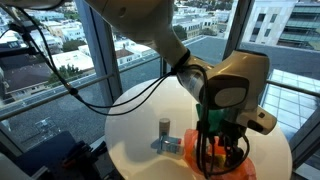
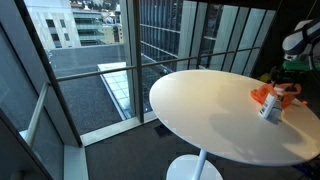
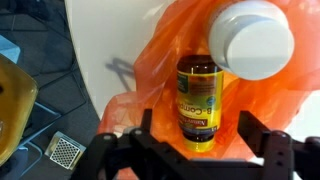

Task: Put the yellow and brown bottle in the plastic bag

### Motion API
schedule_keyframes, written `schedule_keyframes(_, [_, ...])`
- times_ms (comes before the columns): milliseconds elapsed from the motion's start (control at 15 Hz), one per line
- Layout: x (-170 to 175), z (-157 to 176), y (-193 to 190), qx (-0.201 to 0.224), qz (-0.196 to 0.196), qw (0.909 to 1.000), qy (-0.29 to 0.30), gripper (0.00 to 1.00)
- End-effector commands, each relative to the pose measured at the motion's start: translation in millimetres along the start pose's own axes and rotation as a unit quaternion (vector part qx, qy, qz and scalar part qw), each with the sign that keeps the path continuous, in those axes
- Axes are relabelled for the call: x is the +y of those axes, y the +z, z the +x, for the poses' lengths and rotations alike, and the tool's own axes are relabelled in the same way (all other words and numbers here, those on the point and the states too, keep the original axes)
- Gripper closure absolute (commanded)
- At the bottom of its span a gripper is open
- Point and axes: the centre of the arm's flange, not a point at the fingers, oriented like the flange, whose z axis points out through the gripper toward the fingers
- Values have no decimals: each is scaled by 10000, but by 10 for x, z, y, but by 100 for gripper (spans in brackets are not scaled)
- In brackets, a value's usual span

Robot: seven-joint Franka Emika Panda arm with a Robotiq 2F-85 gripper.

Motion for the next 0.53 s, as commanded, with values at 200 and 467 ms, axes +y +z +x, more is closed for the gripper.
schedule_keyframes(200, [-79, -125, -603, -145, 79, 9998, -95, 0])
schedule_keyframes(467, [-230, -327, -958, -184, 112, 9993, -321, 0])
